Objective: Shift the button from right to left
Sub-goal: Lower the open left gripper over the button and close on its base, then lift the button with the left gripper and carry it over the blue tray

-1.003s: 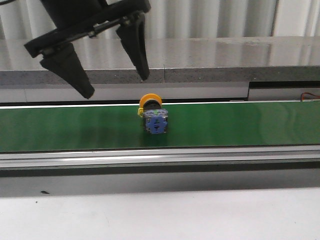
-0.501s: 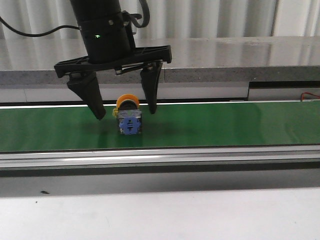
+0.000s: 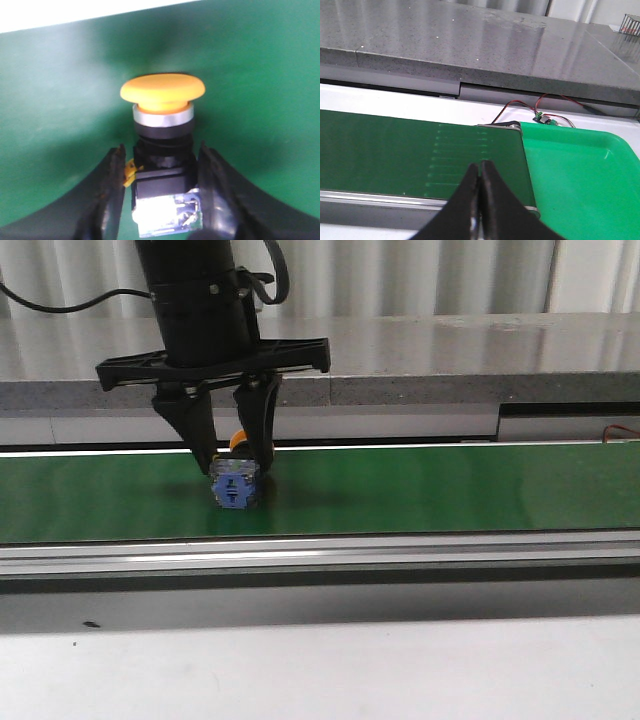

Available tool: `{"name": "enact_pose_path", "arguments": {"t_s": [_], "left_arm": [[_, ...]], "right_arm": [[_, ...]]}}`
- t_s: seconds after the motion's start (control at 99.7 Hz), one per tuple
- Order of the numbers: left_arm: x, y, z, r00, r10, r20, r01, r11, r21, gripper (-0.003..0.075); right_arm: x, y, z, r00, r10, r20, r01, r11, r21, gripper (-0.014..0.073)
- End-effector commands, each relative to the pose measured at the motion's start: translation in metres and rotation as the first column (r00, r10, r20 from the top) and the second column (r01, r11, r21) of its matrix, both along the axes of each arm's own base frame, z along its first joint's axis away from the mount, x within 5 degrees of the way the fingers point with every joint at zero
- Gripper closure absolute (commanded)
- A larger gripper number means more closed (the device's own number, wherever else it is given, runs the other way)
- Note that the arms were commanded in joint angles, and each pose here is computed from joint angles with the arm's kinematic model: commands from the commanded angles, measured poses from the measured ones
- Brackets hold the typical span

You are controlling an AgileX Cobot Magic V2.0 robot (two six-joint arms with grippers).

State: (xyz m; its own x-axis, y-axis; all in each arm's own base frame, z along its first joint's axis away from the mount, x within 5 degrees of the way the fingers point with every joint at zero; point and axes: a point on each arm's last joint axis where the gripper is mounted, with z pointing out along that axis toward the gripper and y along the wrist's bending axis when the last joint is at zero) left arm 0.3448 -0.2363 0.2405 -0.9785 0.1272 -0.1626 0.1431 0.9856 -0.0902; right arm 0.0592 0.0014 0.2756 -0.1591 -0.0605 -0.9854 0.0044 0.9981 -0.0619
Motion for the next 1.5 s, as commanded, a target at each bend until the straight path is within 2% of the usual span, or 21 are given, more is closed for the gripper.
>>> {"name": "enact_pose_path", "arguments": {"t_s": [0.0, 0.231, 0.512, 0.692, 0.842, 1.123, 1.314, 1.494], "left_arm": [[-0.003, 0.002, 0.039, 0.996, 0.010, 0.086, -0.006, 0.999, -0.053, 0.0651], [0.009, 0.030, 0.064, 0.991, 0.075, 0.113, -0.070, 0.996, -0.047, 0.0652], [0.030, 0.098, 0.080, 0.976, 0.150, 0.155, -0.153, 0.988, 0.004, 0.0652], [0.044, 0.148, 0.081, 0.973, 0.155, 0.169, -0.164, 0.986, 0.040, 0.0652], [0.052, 0.197, 0.081, 0.957, 0.235, 0.172, -0.247, 0.968, 0.053, 0.0652], [0.051, 0.286, 0.079, 0.948, 0.269, 0.169, -0.290, 0.950, 0.115, 0.0651], [0.045, 0.324, 0.076, 0.969, 0.193, 0.156, -0.219, 0.961, 0.171, 0.0651], [0.035, 0.354, 0.068, 0.959, 0.253, 0.126, -0.273, 0.945, 0.178, 0.0651]], "right_arm": [[0.000, -0.001, 0.016, 0.995, -0.010, 0.100, 0.011, 1.000, -0.006, 0.0661], [0.000, -0.001, 0.016, 0.995, -0.010, 0.100, 0.011, 1.000, -0.006, 0.0661], [0.000, -0.001, 0.016, 0.995, -0.010, 0.100, 0.011, 1.000, -0.006, 0.0661], [0.000, -0.001, 0.016, 0.995, -0.010, 0.100, 0.011, 1.000, -0.006, 0.0661], [0.000, -0.001, 0.016, 0.995, -0.010, 0.100, 0.011, 1.000, -0.006, 0.0661], [0.000, -0.001, 0.016, 0.995, -0.010, 0.100, 0.011, 1.000, -0.006, 0.0661], [0.000, -0.001, 0.016, 0.995, -0.010, 0.100, 0.011, 1.000, -0.006, 0.0661], [0.000, -0.001, 0.016, 0.995, -0.010, 0.100, 0.011, 1.000, -0.006, 0.0661]]}}
